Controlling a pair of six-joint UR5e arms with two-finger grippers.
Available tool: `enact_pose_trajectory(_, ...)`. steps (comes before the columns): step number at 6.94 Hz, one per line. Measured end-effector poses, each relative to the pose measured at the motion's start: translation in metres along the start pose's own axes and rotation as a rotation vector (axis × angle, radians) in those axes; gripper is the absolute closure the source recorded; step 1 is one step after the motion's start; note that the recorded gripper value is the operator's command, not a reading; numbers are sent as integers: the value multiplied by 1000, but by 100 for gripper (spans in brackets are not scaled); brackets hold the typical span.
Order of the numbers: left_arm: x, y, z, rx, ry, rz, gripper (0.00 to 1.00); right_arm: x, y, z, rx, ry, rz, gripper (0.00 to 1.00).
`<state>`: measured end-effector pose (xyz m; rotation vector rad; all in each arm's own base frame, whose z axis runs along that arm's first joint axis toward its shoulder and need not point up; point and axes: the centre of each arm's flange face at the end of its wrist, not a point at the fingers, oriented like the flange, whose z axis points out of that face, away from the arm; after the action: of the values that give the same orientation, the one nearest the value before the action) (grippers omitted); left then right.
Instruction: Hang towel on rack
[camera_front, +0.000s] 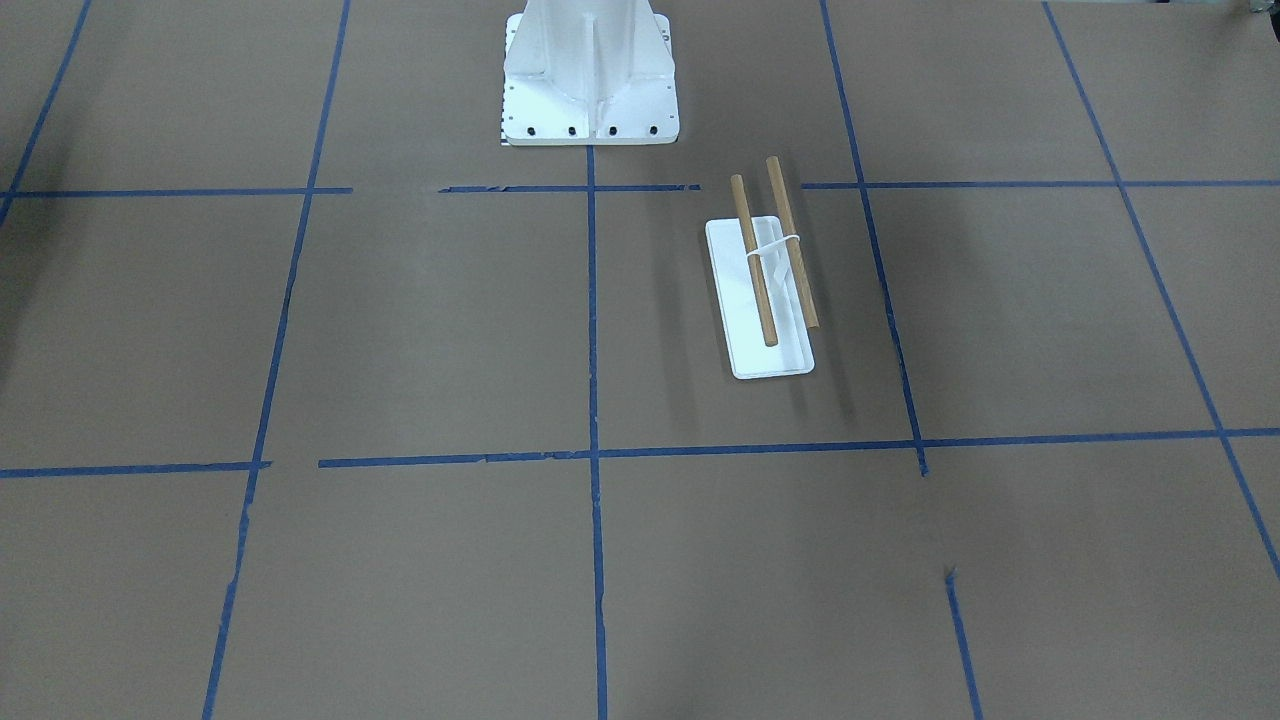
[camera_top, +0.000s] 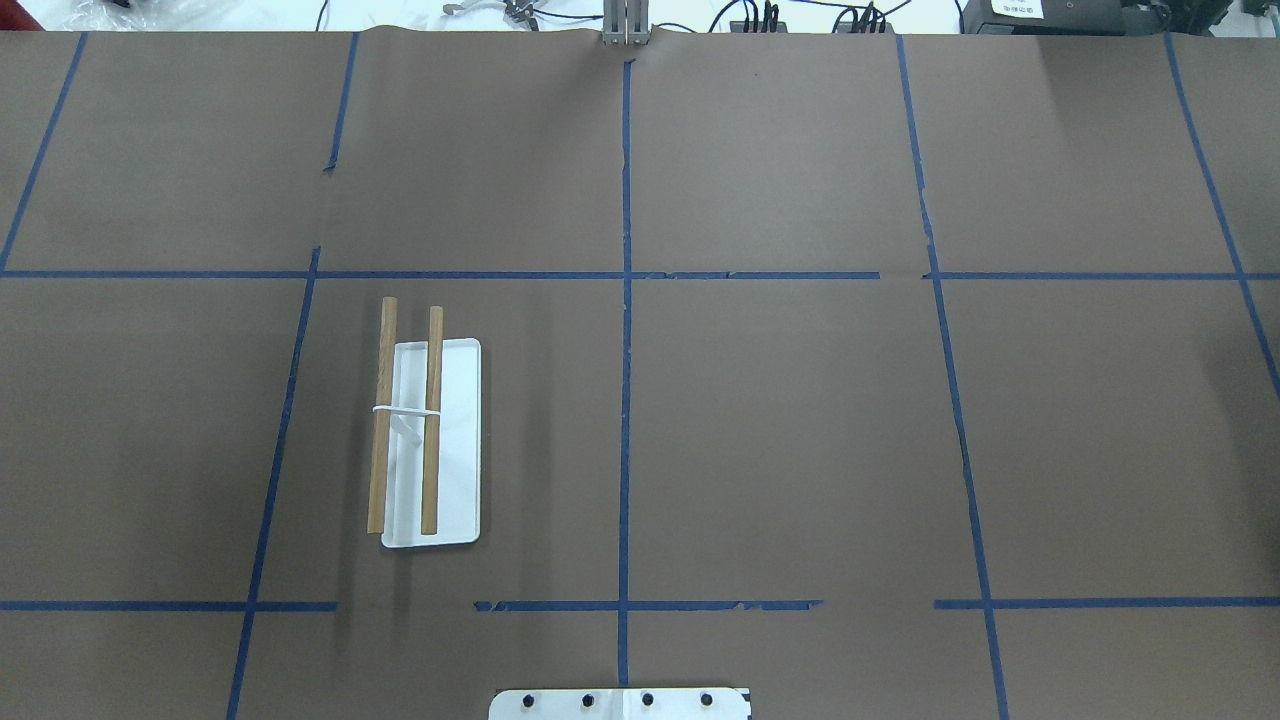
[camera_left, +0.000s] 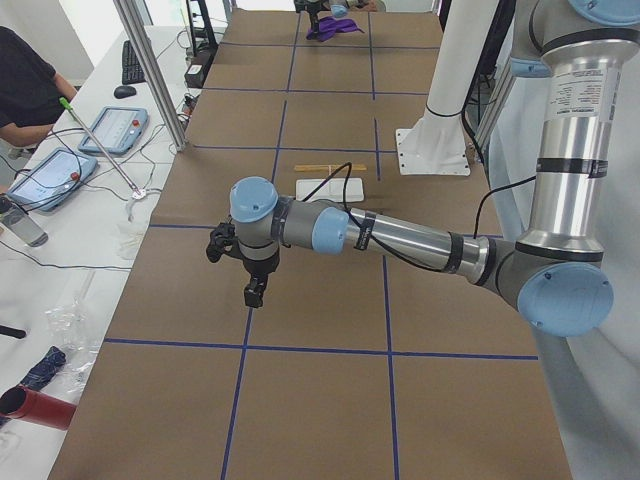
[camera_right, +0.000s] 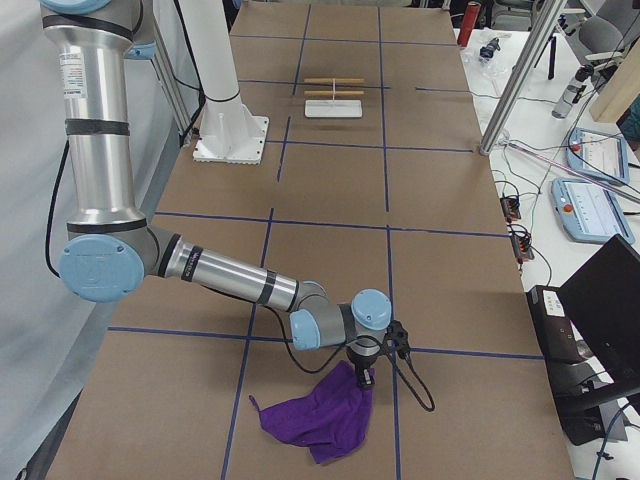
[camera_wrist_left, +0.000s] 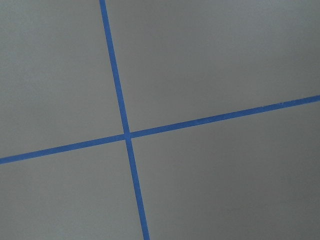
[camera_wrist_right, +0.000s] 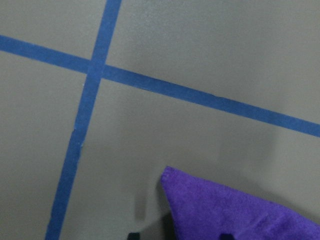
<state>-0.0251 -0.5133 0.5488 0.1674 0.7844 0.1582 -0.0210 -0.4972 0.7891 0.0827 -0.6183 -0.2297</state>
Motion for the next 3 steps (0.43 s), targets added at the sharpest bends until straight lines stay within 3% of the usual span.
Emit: enact_pose_trajectory(3,5,-1,-2,5,22,7,0,2,-1,0,-1,26,7,100)
